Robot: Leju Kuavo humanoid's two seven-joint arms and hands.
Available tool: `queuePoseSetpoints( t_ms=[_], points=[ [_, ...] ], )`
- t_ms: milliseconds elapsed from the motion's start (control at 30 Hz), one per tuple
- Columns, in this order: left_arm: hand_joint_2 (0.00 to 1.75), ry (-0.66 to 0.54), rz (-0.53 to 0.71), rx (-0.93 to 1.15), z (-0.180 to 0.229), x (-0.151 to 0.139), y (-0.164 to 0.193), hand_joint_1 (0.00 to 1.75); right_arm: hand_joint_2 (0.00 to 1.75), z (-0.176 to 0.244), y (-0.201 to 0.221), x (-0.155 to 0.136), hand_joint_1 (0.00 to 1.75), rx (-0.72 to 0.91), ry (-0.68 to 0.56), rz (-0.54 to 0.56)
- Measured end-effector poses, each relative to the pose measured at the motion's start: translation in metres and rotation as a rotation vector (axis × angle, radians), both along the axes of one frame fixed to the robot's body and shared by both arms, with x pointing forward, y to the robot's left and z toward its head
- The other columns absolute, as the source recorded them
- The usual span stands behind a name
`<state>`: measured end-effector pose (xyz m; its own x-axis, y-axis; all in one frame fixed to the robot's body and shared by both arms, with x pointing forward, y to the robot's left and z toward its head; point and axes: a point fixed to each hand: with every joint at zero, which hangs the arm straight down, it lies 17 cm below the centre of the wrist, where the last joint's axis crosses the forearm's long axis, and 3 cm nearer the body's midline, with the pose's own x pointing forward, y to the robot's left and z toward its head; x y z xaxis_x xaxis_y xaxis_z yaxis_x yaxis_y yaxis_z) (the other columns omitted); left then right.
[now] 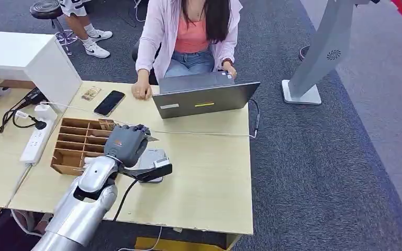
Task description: Pass the card to the sensor for recognition and then transmit it.
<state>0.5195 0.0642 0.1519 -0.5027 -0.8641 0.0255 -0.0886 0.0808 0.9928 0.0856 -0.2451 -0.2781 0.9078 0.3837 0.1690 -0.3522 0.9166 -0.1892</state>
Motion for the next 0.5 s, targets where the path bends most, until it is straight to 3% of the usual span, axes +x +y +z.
queuePoseSetpoints(
  t_ms=[500],
  points=[
    [1.75, 0.0, 0.0, 0.0, -0.0002, 0.0, 0.0, 1.75, 0.0, 0.0, 0.0, 0.0, 0.0, 0.0, 0.0, 0.0]
  ],
)
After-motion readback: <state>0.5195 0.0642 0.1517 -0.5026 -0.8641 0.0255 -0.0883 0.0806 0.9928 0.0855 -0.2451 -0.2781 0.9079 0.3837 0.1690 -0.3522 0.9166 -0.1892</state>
